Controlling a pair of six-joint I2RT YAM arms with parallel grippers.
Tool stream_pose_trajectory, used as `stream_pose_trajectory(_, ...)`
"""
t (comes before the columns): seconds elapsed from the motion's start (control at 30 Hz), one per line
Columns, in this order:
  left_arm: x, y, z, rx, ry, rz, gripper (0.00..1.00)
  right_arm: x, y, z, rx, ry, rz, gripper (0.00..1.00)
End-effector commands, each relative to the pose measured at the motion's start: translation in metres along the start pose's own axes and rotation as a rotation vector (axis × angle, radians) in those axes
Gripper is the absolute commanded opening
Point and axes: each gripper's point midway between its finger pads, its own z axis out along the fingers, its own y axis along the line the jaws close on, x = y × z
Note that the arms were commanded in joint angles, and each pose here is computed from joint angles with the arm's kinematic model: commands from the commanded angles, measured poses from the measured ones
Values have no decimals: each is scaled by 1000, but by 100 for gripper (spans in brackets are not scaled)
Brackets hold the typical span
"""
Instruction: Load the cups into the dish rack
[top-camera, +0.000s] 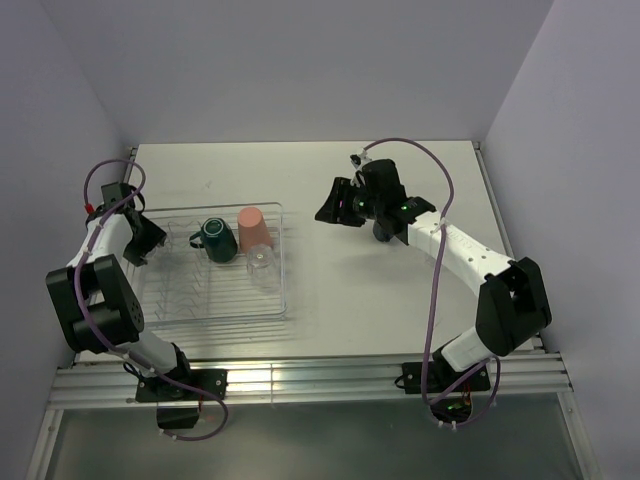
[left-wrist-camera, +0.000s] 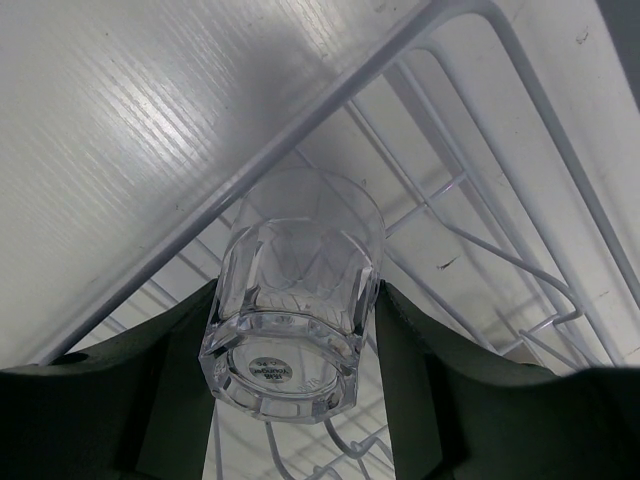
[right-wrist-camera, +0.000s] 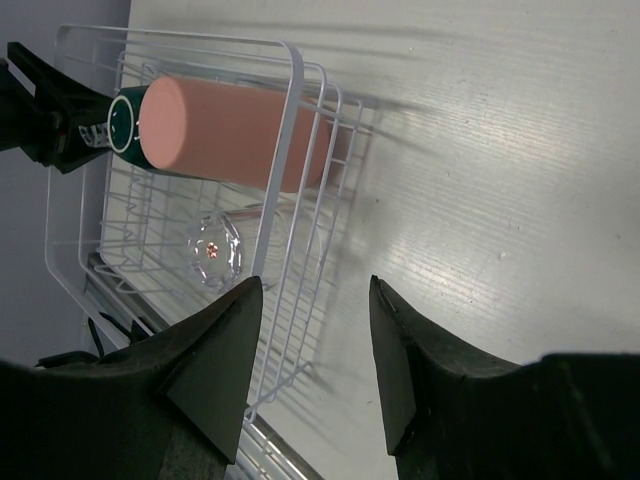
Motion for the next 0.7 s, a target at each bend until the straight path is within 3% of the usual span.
stream_pose_trajectory(0.0,-17,-11,0,38,-51,-33,9,-12,3,3,-24,-35,-33,55)
stream_pose_trajectory(0.03,-18,-12,-1,41,-52,-35,14,-12,3,3,-23,-36,-33,55)
stream_pose_trajectory(0.07,-19,-12,-1,41,-56,-35,29,-12,3,3,-21,-35,-34,55)
stream_pose_trajectory(0.13,-21,-12,-3,42,-63,-38,45,-13,2,3,-18,-36,-36,55)
stream_pose_trajectory(0.17,-22,-12,-4,42,-68,-39,61,-12,2,3,-16,-37,-38,55)
stream_pose_trajectory(0.3,-22,-12,-5,44,-69,-34,83,-13,1,3,-14,-37,-39,55)
stream_pose_trajectory(0.43,-23,-13,-8,52,-75,-30,91,-12,0,3,-8,-36,-39,55)
stream_pose_trajectory(0.67,-31,-18,-26,92,-109,-27,92,-13,-2,3,-1,-39,-46,55)
